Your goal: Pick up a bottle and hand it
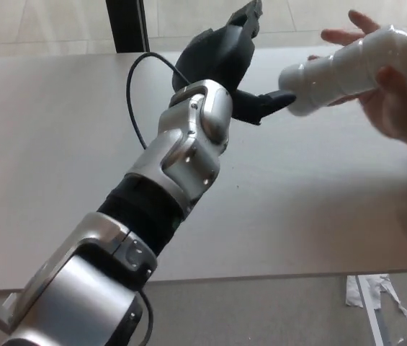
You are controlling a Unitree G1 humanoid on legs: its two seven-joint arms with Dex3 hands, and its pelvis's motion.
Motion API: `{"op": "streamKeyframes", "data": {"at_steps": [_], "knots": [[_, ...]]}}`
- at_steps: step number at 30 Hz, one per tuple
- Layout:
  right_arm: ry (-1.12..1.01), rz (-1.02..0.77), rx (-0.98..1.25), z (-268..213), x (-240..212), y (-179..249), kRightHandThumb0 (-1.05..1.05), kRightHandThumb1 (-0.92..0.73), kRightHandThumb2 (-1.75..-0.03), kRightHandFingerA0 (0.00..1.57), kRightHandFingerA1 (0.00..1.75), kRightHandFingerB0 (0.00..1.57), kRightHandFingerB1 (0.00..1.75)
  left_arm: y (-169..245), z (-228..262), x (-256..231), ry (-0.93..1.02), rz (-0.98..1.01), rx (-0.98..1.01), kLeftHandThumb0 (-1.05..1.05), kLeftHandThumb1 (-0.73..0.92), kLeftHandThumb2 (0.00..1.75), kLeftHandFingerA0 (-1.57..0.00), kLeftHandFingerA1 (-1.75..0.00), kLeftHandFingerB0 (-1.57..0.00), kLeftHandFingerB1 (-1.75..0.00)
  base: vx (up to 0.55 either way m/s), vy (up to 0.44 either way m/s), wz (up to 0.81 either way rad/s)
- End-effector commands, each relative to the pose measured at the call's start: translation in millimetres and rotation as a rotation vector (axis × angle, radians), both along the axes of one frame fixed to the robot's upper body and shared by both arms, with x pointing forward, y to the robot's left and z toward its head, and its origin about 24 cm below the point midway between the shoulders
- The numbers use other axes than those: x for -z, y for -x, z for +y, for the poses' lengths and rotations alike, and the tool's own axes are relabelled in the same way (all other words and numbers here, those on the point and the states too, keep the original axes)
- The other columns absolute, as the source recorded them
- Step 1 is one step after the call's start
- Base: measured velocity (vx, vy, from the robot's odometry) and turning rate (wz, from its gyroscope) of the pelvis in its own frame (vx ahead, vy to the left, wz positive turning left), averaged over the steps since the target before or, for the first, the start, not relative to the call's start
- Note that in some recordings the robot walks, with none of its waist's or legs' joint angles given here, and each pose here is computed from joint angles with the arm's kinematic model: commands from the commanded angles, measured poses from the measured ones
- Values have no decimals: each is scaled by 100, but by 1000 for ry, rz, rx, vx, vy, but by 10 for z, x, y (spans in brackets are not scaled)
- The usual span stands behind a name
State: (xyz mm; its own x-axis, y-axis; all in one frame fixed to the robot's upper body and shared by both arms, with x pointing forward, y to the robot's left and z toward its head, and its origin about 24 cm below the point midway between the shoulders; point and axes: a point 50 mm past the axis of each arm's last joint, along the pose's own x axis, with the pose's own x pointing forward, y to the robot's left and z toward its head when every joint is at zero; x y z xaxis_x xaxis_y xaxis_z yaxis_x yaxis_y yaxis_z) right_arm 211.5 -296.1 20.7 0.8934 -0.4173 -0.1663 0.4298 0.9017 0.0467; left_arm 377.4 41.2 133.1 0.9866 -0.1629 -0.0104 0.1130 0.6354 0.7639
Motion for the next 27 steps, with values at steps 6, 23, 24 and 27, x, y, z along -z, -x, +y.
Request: {"op": "streamKeyframes", "data": {"at_steps": [6, 23, 24, 27], "knots": [[17, 8, 136, -525, -78, 257, -105, -44, -66, 45, 134, 38, 117, 1625, 2626, -407, 273, -191, -302, -68, 49, 86, -9, -56, -3, -38, 0, 0, 0], [29, -1, 227, -769, -138, 491, -105, -47, -66, 49, 129, 45, 114, 3765, 4391, -220, 382, -427, -1239, -75, 65, 60, -32, -87, -5, -61, 0, 0, 0], [31, -6, 241, -788, -180, 501, -105, -48, -67, 44, 130, 43, 114, 3833, 4429, -166, 396, -420, -1258, -75, 66, 60, -45, -83, -5, -60, 0, 0, 0], [64, -15, 253, -826, -248, 524, -105, -51, -68, 42, 128, 44, 113, 3921, 4449, -113, 403, -426, -1273, -82, 52, 90, -63, -81, -7, -61, 0, 0, 0]]}}
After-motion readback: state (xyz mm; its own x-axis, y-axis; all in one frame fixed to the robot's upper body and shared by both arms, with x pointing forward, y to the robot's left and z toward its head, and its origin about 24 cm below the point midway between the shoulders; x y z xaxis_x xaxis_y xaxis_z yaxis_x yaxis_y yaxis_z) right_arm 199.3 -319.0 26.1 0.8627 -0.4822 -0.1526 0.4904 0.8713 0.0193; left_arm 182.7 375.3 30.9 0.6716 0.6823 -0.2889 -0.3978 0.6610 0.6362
